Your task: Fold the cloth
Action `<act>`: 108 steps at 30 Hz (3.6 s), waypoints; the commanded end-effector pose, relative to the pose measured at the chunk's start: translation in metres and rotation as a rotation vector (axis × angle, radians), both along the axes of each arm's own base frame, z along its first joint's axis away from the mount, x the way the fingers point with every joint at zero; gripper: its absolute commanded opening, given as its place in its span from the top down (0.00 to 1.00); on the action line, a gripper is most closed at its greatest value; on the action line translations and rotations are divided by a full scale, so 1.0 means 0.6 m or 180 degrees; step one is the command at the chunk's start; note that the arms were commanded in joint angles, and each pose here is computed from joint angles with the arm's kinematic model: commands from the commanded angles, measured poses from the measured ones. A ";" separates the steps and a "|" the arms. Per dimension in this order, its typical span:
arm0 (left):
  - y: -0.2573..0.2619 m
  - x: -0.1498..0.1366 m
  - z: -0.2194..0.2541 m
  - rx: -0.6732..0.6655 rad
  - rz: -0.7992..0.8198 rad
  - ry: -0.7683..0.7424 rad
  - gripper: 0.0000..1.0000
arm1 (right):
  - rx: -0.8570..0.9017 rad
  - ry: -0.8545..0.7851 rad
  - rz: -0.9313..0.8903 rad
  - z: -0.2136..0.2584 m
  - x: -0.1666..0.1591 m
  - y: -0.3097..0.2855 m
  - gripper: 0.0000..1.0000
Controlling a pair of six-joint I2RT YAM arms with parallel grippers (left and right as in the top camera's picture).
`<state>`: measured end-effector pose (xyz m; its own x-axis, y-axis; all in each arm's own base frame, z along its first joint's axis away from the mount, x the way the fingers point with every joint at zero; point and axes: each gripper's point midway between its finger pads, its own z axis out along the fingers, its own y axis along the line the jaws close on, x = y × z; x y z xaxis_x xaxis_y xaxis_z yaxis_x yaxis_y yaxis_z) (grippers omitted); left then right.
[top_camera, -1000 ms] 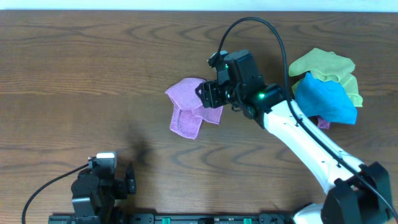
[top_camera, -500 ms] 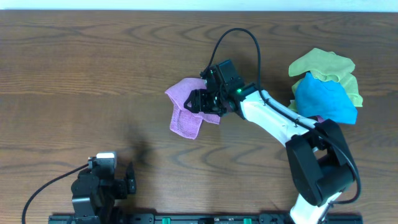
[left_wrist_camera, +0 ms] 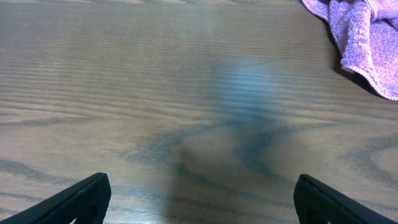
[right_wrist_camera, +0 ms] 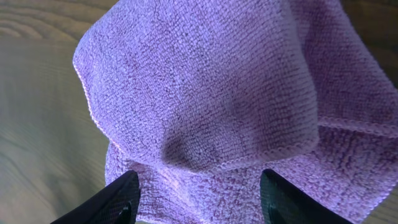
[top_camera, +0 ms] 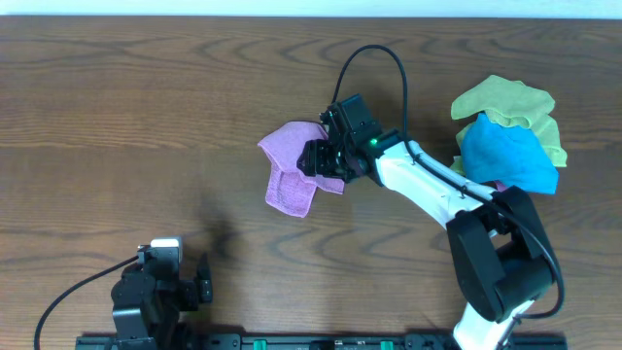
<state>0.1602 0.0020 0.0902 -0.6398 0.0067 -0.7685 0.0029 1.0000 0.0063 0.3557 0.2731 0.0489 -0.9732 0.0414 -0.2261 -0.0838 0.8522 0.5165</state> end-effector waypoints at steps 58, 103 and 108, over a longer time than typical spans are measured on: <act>0.001 -0.003 -0.005 0.0056 -0.0035 0.0035 0.05 | -0.0437 -0.2147 -0.1531 0.173 0.277 -0.203 0.89; -0.038 0.034 0.052 -0.0264 -0.0337 -0.0498 0.05 | -0.1199 -0.0445 -0.1171 0.003 0.126 -0.340 0.07; -0.062 0.049 0.088 -0.0575 -0.0458 -0.0558 0.05 | -0.1088 -0.0390 -0.1232 0.002 0.128 -0.354 0.09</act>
